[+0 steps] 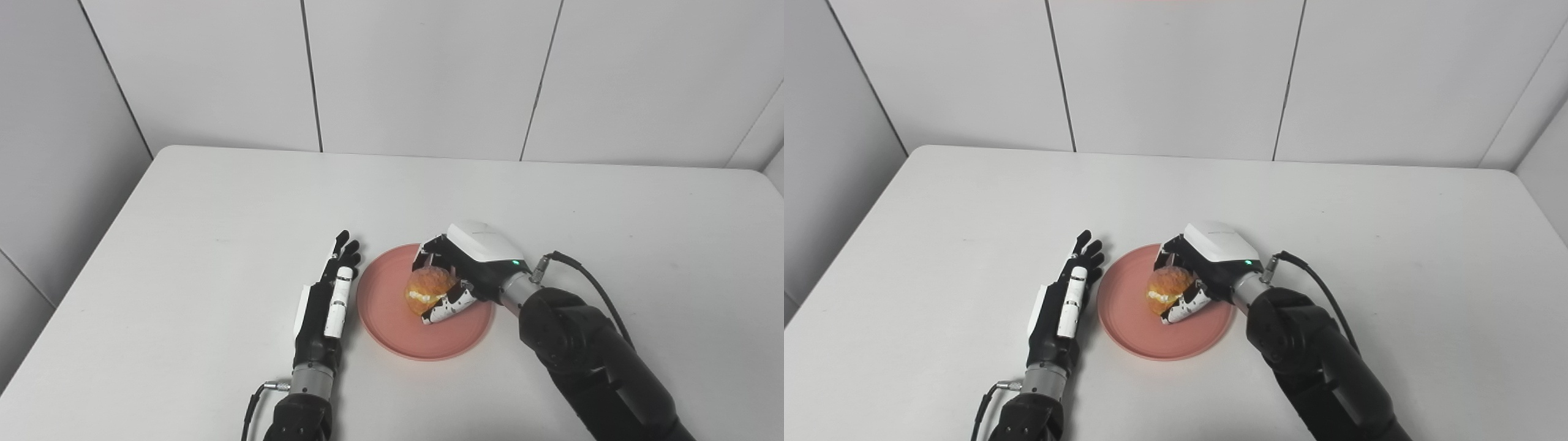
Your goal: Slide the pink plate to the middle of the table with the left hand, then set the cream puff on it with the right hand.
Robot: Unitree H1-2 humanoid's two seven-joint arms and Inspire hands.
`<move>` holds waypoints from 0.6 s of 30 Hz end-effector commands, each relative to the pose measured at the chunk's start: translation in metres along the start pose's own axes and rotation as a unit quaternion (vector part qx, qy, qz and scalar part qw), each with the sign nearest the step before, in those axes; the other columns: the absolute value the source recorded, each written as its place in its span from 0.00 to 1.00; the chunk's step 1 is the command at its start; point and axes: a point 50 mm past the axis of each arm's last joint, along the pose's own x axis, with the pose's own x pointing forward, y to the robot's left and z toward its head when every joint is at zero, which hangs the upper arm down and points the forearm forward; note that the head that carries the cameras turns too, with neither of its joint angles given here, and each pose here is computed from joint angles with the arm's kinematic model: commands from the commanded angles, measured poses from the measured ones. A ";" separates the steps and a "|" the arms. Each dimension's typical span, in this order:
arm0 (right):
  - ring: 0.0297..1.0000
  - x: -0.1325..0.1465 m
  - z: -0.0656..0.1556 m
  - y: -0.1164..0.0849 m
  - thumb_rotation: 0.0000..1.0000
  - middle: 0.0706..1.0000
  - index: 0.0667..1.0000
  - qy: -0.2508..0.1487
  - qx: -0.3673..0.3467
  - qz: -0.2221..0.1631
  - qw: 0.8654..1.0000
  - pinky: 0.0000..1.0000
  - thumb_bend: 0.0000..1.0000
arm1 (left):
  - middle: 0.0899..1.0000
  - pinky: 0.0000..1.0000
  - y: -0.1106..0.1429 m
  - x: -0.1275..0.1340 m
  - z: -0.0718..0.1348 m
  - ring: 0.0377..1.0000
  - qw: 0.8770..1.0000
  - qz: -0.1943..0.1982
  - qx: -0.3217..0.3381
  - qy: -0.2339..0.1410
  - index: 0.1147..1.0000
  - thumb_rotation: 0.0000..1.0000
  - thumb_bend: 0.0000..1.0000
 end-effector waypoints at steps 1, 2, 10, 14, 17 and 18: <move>0.61 -0.002 0.010 -0.019 0.10 0.65 0.61 -0.032 0.000 -0.025 0.999 0.50 0.63 | 0.93 0.92 -0.018 -0.002 -0.007 0.93 0.999 -0.031 -0.014 0.030 0.93 1.00 0.42; 0.62 -0.003 0.009 -0.020 0.11 0.67 0.67 -0.032 0.007 -0.023 0.999 0.51 0.67 | 0.93 0.93 -0.018 -0.002 -0.007 0.93 0.999 -0.031 -0.013 0.030 0.93 1.00 0.42; 0.70 -0.008 0.009 -0.025 0.26 0.85 0.87 -0.034 -0.003 -0.040 0.999 0.48 0.78 | 0.94 0.93 -0.018 -0.002 -0.007 0.93 0.999 -0.033 -0.015 0.029 0.93 1.00 0.42; 0.76 -0.010 0.009 -0.028 0.33 0.88 0.91 -0.035 -0.008 -0.041 0.999 0.50 0.81 | 0.94 0.93 -0.018 -0.002 -0.007 0.93 0.999 -0.033 -0.012 0.029 0.92 1.00 0.42; 0.80 -0.012 0.009 -0.031 0.41 0.91 0.94 -0.035 -0.009 -0.040 0.999 0.54 0.84 | 0.93 0.92 -0.017 -0.002 -0.007 0.93 0.999 -0.032 -0.012 0.028 0.92 1.00 0.42; 0.80 -0.012 0.009 -0.031 0.41 0.91 0.94 -0.035 -0.009 -0.039 0.999 0.54 0.84 | 0.93 0.92 -0.017 -0.002 -0.007 0.93 0.999 -0.032 -0.012 0.028 0.92 1.00 0.42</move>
